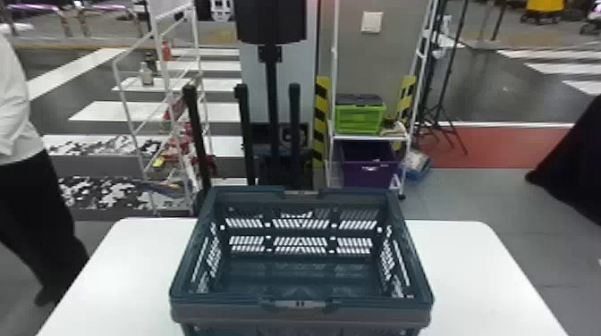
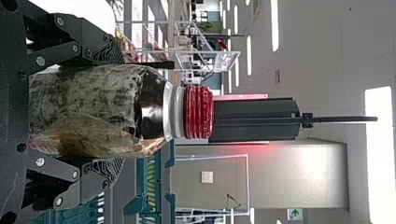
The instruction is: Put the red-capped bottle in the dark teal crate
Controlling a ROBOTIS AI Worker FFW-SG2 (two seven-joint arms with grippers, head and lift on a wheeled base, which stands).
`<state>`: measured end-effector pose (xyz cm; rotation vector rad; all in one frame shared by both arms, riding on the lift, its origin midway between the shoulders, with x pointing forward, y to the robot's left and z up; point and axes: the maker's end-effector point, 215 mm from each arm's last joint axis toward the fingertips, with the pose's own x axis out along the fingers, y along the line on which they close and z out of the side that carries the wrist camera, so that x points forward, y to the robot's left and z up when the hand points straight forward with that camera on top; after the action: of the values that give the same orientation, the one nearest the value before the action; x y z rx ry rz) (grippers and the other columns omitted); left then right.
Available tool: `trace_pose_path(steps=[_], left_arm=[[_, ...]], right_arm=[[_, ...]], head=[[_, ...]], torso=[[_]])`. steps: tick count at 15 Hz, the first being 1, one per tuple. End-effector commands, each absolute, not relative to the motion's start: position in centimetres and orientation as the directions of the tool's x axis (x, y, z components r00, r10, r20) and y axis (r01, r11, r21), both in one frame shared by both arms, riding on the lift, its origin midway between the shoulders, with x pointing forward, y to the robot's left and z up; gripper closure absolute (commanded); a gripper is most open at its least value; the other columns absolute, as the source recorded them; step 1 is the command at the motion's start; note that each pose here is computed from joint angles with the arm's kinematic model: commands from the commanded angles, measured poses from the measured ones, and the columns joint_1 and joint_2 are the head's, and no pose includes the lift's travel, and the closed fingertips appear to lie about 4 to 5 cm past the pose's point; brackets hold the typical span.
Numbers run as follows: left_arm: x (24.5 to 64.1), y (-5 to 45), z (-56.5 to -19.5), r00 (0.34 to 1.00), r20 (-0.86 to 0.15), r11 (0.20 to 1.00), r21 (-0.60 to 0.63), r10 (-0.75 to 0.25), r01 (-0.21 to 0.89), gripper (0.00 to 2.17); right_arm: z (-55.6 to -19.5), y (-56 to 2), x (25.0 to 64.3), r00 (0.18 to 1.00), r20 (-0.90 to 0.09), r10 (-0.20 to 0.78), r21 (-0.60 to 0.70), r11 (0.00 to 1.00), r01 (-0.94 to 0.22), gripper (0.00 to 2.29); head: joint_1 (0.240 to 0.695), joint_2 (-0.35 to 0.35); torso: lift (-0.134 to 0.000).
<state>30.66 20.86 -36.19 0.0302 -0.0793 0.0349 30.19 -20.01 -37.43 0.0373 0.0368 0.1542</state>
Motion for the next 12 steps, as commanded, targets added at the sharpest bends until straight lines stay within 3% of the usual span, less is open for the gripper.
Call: trace_pose_path(steps=[1, 8, 12], left_arm=[[30.6, 20.8, -36.1, 0.996, 0.084, 0.999, 0.026, 0.036, -0.038, 2.15], [30.6, 20.7, -35.8, 0.995, 0.095, 0.999, 0.023, 0.034, -0.037, 2.15], [31.6, 21.4, -33.3, 0.992, 0.121, 0.998, 0.034, 0.043, -0.048, 2.15]], right_arm=[[-37.4, -20.0, 30.2, 0.987, -0.032, 0.155, 0.040, 0.987, -0.154, 0.15], [-37.6, -20.0, 30.2, 0.987, -0.037, 0.154, 0.041, 0.987, -0.152, 0.15], [-37.6, -20.1, 30.1, 0.987, -0.038, 0.154, 0.039, 0.988, -0.153, 0.15]], head=[[0.499, 0.000], [0.499, 0.000], [0.499, 0.000]], torso=[[0.000], [0.000], [0.000]])
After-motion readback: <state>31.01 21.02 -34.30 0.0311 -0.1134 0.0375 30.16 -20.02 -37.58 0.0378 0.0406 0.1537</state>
